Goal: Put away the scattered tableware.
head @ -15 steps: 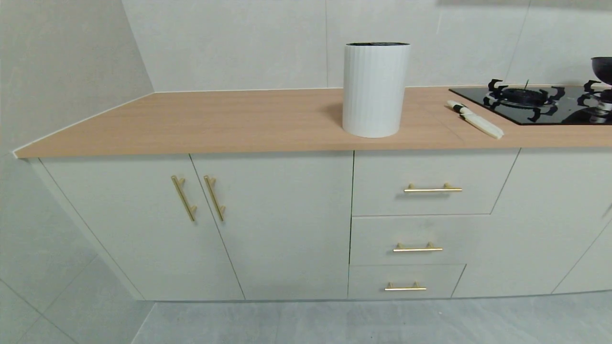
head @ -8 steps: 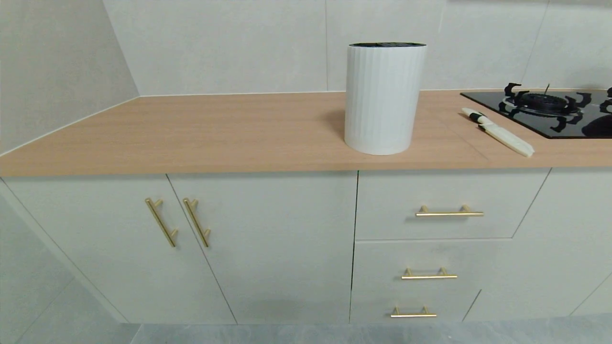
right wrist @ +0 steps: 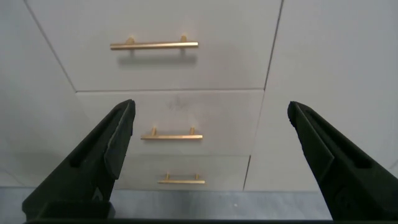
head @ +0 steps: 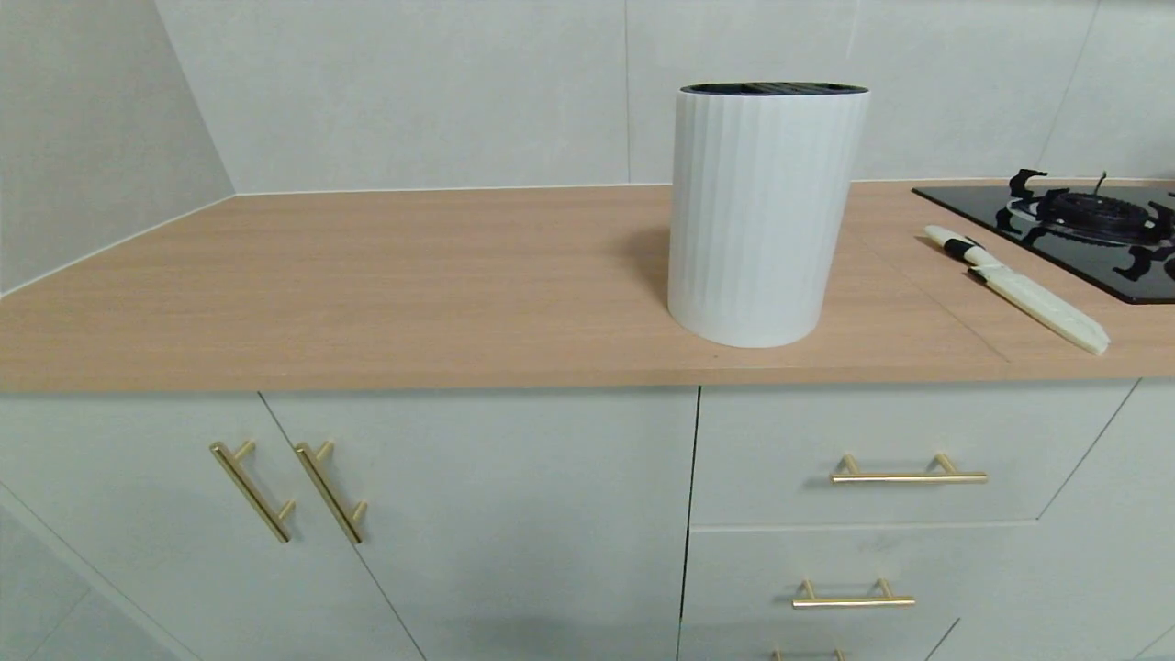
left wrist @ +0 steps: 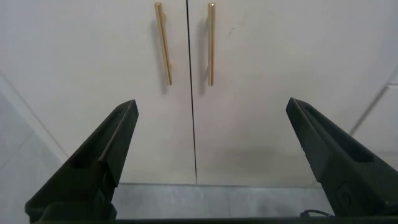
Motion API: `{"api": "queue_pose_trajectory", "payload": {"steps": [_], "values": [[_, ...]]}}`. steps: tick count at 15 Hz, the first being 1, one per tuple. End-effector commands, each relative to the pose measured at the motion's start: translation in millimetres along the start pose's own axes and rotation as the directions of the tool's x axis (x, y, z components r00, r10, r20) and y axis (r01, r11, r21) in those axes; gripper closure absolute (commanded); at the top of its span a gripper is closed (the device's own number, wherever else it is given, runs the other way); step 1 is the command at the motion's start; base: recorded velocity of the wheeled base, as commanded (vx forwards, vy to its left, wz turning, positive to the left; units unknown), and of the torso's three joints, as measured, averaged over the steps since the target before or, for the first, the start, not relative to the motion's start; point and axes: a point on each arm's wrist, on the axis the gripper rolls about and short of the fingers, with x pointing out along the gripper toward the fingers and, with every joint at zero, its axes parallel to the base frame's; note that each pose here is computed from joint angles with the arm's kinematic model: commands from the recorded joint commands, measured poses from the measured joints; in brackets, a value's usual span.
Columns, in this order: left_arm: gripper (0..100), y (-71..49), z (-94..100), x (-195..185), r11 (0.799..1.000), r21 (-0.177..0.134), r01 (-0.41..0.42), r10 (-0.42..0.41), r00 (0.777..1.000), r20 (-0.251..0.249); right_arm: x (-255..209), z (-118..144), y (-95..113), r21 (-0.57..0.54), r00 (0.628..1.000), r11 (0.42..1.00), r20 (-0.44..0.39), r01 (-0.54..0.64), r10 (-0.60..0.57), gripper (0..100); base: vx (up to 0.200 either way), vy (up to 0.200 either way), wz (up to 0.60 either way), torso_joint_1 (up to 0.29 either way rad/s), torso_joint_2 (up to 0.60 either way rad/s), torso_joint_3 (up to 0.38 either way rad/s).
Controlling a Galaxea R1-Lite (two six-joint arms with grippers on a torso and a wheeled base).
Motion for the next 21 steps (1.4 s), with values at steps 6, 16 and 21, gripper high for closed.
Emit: {"api": "queue_pose_trajectory", "payload": {"steps": [6,16,21], "values": [[0,0.0,0.0,0.0,1.0,0.0,-0.001,0.001,1.0,0.0,0.1,0.1,0.0,0.0,1.0,1.0,-0.001,-0.001,0.001,0,0.0,0.0,0.0,0.0,0.0,0.0],[0,0.0,0.0,0.0,1.0,0.0,-0.001,0.001,1.0,0.0,0.1,0.1,0.0,0.0,1.0,1.0,-0.001,0.001,-0.001,0,0.0,-0.16,0.0,0.001,0.0,0.001],[0,0.0,0.0,0.0,1.0,-0.001,-0.001,0.001,1.0,0.0,0.1,0.1,0.0,0.0,1.0,1.0,-0.001,0.001,-0.001,0,0.0,-0.08,0.0,0.001,0.0,0.003]]}}
